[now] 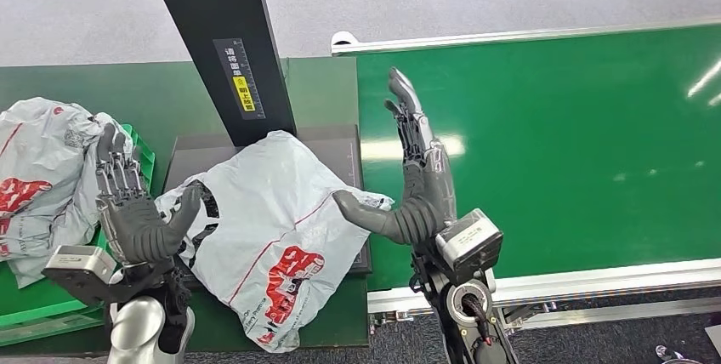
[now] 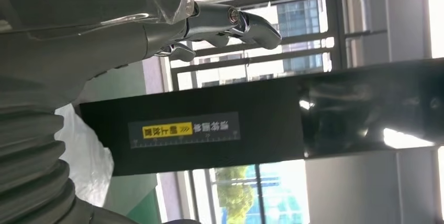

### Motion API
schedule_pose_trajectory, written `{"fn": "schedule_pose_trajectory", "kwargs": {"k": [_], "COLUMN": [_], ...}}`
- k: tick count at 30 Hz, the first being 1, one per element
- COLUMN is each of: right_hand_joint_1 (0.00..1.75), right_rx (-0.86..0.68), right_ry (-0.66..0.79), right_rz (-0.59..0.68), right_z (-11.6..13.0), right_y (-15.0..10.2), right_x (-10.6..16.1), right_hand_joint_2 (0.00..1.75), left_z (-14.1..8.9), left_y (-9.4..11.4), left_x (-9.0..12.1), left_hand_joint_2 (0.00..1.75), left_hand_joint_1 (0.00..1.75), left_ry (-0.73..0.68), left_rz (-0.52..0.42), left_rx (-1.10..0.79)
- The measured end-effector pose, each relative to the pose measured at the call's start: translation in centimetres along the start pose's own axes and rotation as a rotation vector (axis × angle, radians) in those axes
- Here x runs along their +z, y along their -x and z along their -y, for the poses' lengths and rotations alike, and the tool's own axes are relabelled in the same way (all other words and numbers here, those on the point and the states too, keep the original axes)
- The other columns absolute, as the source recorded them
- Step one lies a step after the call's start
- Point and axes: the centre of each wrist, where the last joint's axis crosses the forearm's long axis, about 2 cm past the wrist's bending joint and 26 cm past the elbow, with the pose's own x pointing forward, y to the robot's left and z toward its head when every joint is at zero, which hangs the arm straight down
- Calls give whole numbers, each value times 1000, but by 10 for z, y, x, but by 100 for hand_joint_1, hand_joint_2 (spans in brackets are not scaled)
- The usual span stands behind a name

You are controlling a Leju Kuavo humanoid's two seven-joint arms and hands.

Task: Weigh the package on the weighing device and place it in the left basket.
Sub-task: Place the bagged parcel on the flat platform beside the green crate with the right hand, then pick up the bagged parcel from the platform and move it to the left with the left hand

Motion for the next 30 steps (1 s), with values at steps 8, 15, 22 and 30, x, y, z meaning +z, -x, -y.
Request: {"fn": "schedule_pose_trajectory", "kwargs": {"k": [8, 15, 22, 30], "right_hand_joint_1": [0, 0, 0, 0], "right_rx": [-15, -38, -45, -45], "right_ry": [3, -3, 3, 6], "right_rz": [12, 28, 32, 30], "right_z": [5, 4, 3, 3], "right_y": [-4, -6, -6, -6], "right_x": [4, 4, 2, 3], "right_hand_joint_2": [175, 175, 175, 175], "left_z": [38, 72, 84, 89], "left_y": [10, 47, 63, 67], "left_x": [10, 35, 33, 34], "left_hand_joint_2": [175, 175, 175, 175], "left_hand_joint_1": [0, 0, 2, 169], "left_ry": [557, 856, 953, 977], "left_rz": [-211, -347, -384, -375], "left_rx": [-576, -909, -958, -943]}}
